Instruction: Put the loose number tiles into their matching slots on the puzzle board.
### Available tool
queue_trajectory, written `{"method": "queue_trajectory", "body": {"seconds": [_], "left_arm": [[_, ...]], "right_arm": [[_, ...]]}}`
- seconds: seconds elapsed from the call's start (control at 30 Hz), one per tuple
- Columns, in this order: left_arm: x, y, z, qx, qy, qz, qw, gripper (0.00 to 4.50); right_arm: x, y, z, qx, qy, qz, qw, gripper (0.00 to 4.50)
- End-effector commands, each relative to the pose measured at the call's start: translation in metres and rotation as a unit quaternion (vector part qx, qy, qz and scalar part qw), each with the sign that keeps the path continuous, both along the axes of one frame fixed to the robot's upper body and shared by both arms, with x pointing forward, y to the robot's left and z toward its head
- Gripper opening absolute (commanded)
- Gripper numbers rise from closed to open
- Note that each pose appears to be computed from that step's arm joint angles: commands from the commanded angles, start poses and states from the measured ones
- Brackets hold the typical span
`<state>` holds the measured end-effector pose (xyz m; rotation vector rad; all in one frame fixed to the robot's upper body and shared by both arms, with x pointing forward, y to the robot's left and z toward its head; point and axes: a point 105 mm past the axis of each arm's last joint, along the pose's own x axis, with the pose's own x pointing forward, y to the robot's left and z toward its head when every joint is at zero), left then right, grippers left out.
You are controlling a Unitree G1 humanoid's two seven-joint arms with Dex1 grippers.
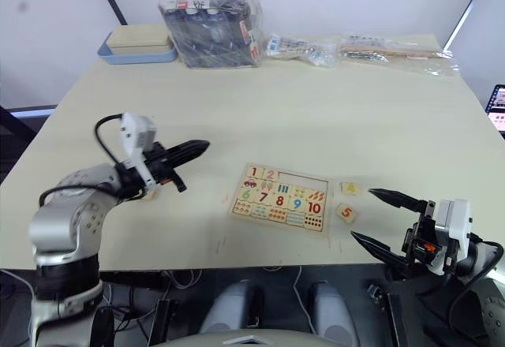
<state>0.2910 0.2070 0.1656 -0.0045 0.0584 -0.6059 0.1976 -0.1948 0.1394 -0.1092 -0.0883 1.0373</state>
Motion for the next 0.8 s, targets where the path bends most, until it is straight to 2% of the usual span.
{"method": "queue_trajectory", "body": {"seconds": [0.03, 0.17, 0.27, 0.37, 0.43, 0.5, 0.53, 0.57, 0.67, 0.7, 0.8], "left_arm": [[-0.020, 0.025, 0.012, -0.021, -0.037, 0.062, 0.997, 0.05], [-0.051, 0.067, -0.013, -0.016, -0.020, 0.154, 0.988, 0.05], [-0.067, 0.083, -0.028, -0.011, -0.005, 0.189, 0.982, 0.05], [-0.084, 0.092, -0.037, -0.022, 0.006, 0.200, 0.980, 0.89], [-0.093, 0.095, -0.045, -0.012, 0.017, 0.203, 0.979, 1.94], [-0.101, 0.099, -0.053, -0.012, 0.028, 0.214, 0.976, 2.59], [-0.104, 0.101, -0.057, -0.010, 0.033, 0.218, 0.975, 3.13], [-0.106, 0.102, -0.059, -0.008, 0.036, 0.221, 0.975, 3.24], [-0.112, 0.103, -0.066, -0.003, 0.046, 0.226, 0.973, 4.27], [-0.114, 0.103, -0.068, -0.001, 0.050, 0.227, 0.973, 4.41], [-0.118, 0.099, -0.073, 0.003, 0.058, 0.227, 0.972, 4.41]], "right_arm": [[0.005, -0.009, 0.009, 0.006, -0.018, -0.019, 1.000, 4.50], [0.010, -0.027, 0.003, -0.004, -0.024, -0.055, 0.998, 4.50], [0.011, -0.039, -0.004, -0.006, -0.015, -0.070, 0.997, 4.50], [0.011, -0.051, -0.007, -0.006, -0.010, -0.092, 0.996, 4.50], [0.010, -0.057, -0.011, -0.009, -0.005, -0.096, 0.995, 4.50], [0.007, -0.064, -0.015, -0.012, 0.003, -0.104, 0.995, 4.50], [0.006, -0.067, -0.017, -0.016, 0.006, -0.108, 0.994, 4.50], [0.005, -0.069, -0.019, -0.020, 0.009, -0.111, 0.994, 4.50], [0.003, -0.077, -0.024, -0.030, 0.016, -0.120, 0.992, 4.50], [0.002, -0.080, -0.026, -0.034, 0.018, -0.123, 0.992, 4.50], [0.001, -0.085, -0.027, -0.038, 0.022, -0.125, 0.991, 4.50]]}}
